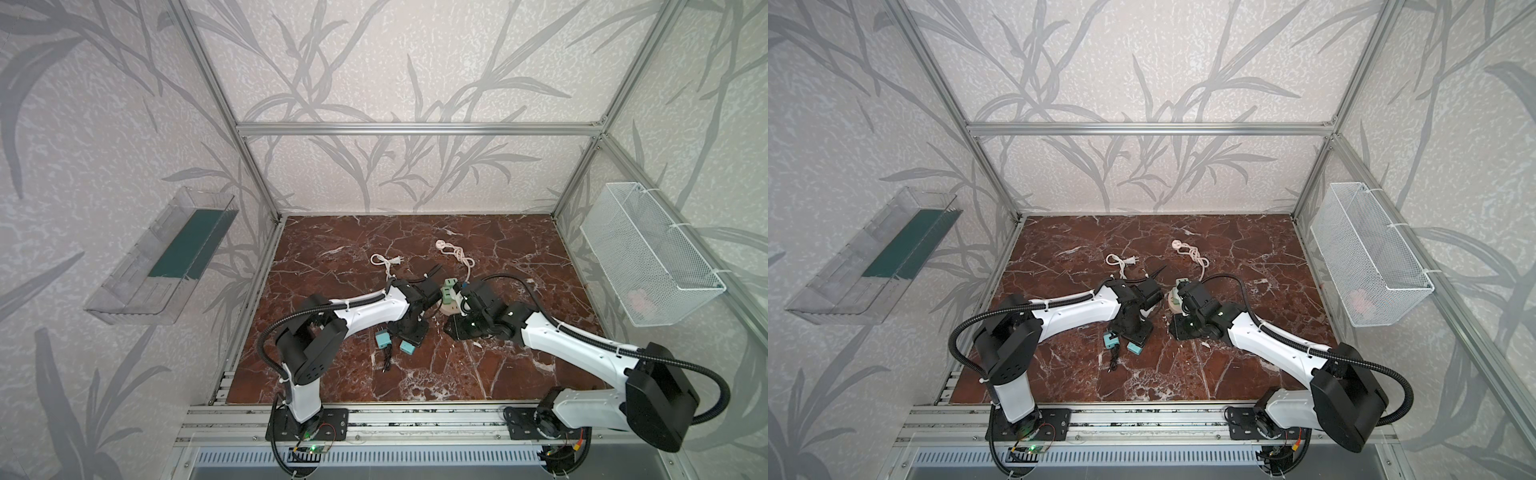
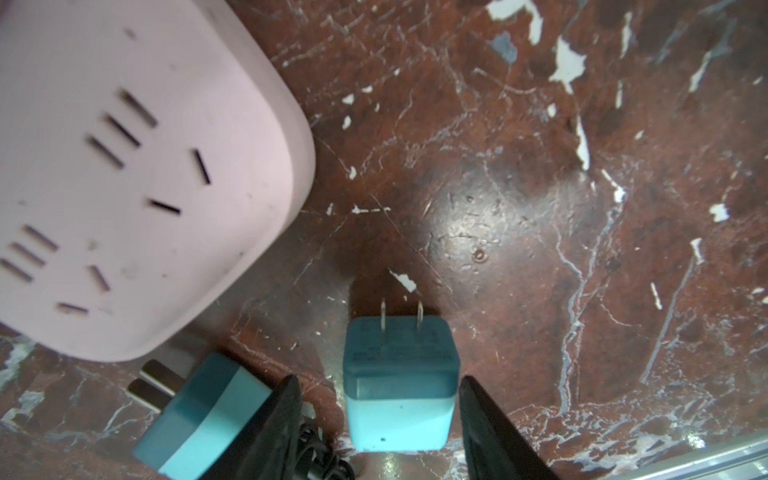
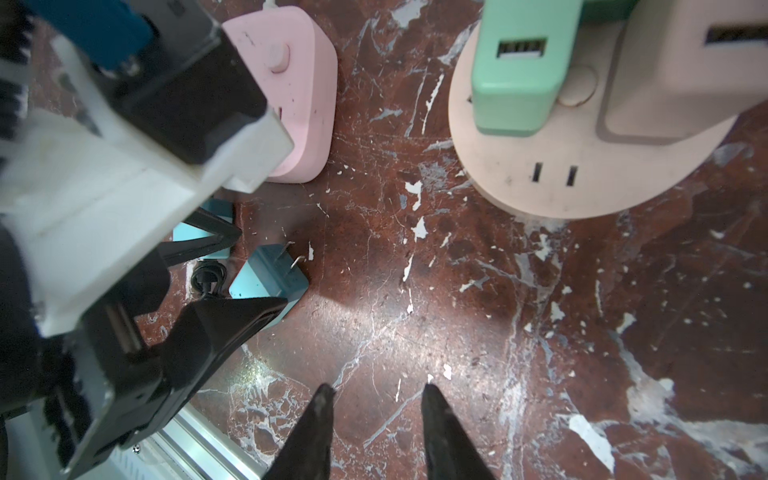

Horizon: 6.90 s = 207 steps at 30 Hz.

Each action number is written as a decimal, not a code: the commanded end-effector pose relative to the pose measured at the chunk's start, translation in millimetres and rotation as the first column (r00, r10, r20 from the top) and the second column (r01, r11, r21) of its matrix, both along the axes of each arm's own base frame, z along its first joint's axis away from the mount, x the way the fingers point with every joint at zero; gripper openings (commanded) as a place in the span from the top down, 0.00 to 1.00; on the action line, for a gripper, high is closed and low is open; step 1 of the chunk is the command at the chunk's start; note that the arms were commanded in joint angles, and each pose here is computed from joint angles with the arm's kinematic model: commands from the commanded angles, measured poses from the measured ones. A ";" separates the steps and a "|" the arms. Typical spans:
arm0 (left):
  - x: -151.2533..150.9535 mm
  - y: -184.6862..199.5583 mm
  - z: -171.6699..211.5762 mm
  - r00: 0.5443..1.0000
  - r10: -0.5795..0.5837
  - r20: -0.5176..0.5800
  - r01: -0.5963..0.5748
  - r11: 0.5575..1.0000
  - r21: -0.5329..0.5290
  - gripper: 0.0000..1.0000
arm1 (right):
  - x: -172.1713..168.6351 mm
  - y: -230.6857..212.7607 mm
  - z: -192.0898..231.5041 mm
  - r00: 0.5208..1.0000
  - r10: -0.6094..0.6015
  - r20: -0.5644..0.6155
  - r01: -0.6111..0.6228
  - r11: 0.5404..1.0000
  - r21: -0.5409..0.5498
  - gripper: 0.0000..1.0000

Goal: Insert the plug

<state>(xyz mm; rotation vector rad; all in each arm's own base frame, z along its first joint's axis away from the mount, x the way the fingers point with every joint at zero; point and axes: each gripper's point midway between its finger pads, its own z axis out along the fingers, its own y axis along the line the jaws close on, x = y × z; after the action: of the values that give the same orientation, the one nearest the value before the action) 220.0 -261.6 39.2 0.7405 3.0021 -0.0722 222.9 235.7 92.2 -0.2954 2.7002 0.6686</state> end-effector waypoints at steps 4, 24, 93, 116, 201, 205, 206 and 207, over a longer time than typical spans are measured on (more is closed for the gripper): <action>-0.3 -4.2 1.4 1.000 -0.026 -0.017 0.027 1.000 0.009 0.41 | -1.5 -3.9 1.3 1.000 -0.006 0.010 0.006 1.000 0.006 0.63; 1.0 -6.7 -6.8 0.999 -0.010 -0.038 0.011 1.000 0.027 0.45 | -0.7 -8.6 -1.4 1.000 -0.016 0.013 0.016 1.000 0.006 0.63; 107.5 29.8 216.9 0.530 0.732 0.428 -0.223 0.607 -0.763 1.00 | 57.0 12.6 125.0 0.965 -0.069 0.254 -0.016 0.948 0.318 0.54; 108.3 70.5 315.2 0.429 0.867 -0.252 0.002 -0.280 -0.960 1.00 | 103.8 56.0 218.3 0.962 -0.254 0.096 0.001 0.357 0.934 0.26; 122.7 48.3 277.1 0.501 0.844 -0.189 -0.050 -0.190 -0.981 0.22 | 119.2 128.2 208.8 0.993 -0.115 0.002 0.031 0.283 0.959 1.00; 105.9 106.3 274.6 0.343 0.939 0.034 -0.111 0.077 -0.991 0.01 | 114.5 131.9 186.2 0.996 -0.081 -0.035 0.067 0.429 0.901 1.00; 99.6 122.5 275.9 0.307 0.948 0.085 -0.120 0.127 -0.985 0.01 | 113.9 131.7 179.1 0.996 -0.079 -0.038 0.071 0.475 0.877 1.00; 94.7 136.1 278.3 0.280 0.953 0.119 -0.125 0.159 -0.979 0.01 | 113.0 131.5 169.3 0.996 -0.076 -0.056 0.088 0.519 0.850 1.00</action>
<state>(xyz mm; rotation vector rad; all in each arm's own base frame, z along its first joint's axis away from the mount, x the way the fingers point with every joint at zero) 326.2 -165.4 328.0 -0.6495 1.5390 -1.1876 343.5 367.6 261.3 0.1970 1.8846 1.9394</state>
